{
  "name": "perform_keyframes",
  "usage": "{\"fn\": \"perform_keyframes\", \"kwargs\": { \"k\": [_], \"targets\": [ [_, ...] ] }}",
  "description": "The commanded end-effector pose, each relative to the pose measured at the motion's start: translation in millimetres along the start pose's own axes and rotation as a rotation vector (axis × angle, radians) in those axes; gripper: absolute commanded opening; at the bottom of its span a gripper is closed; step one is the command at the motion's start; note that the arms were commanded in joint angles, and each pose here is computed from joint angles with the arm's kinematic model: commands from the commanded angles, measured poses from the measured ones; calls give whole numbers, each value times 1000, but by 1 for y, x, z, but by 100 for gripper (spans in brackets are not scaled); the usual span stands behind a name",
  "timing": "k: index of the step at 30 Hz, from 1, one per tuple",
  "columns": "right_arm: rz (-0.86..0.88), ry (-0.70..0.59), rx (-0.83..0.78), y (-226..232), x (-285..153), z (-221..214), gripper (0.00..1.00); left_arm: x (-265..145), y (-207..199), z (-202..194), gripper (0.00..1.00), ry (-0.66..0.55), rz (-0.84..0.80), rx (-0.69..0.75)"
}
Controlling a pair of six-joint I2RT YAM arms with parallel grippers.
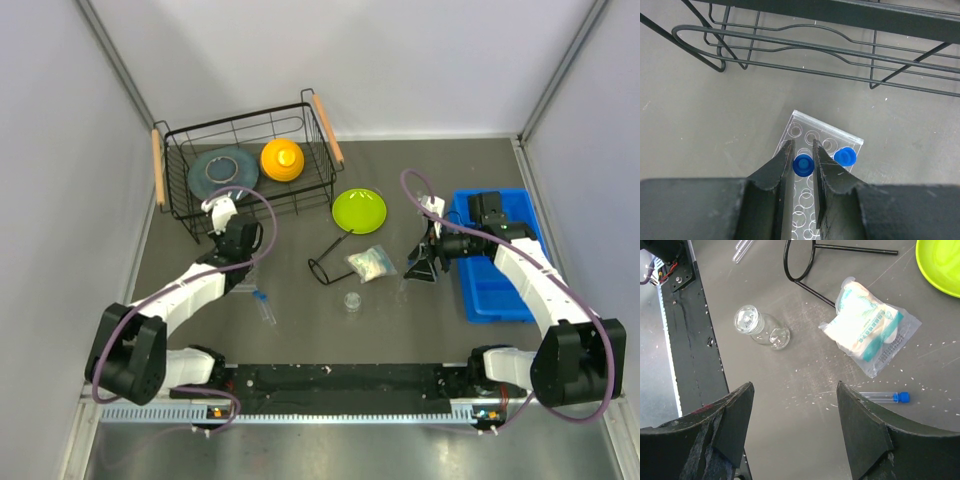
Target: Organize the chemistry lab equipment
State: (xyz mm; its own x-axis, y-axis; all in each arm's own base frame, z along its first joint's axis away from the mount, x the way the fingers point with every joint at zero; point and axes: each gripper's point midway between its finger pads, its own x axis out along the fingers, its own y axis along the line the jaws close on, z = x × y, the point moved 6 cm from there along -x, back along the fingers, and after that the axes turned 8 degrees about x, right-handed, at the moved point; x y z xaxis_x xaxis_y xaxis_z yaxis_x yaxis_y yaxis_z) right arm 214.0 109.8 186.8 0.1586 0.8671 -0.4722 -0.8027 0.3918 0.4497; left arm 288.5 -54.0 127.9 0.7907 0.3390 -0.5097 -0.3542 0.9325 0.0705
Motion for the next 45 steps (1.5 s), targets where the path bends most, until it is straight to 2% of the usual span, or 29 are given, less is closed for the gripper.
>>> {"fn": "perform_keyframes", "kwargs": {
  "k": [1,7,11,21,29,31,34,38,45],
  "targets": [
    [12,-28,-33,-1,-2,5,68,2,-7,12,13,-15,-21,-54],
    [12,-30,-34,-1,-3,5,68,1,-6,3,20,4,-23,-73],
    [13,-29,-33,-1,-2,5,68,-3,-1,2,31,-1,-24,-81],
    [8,-29,-43,0,-3,5,68,-26,5,18,48,-44,-84,-116],
    [-46,-30,-66,0,-9,8,68,-65,14,28,78,-96,-251,-134],
    [-72,-30,-45,-1,-10,8,68,-81,19,35,84,-140,-299,-136],
    [-118,-23,-17,-1,-13,8,68,-104,30,42,98,-203,-364,-147],
    [-207,7,60,-8,-15,7,68,-134,39,47,99,-283,-470,-189],
    [-405,139,280,-26,6,-9,67,-160,33,39,99,-280,-670,-233]
  ]
}}
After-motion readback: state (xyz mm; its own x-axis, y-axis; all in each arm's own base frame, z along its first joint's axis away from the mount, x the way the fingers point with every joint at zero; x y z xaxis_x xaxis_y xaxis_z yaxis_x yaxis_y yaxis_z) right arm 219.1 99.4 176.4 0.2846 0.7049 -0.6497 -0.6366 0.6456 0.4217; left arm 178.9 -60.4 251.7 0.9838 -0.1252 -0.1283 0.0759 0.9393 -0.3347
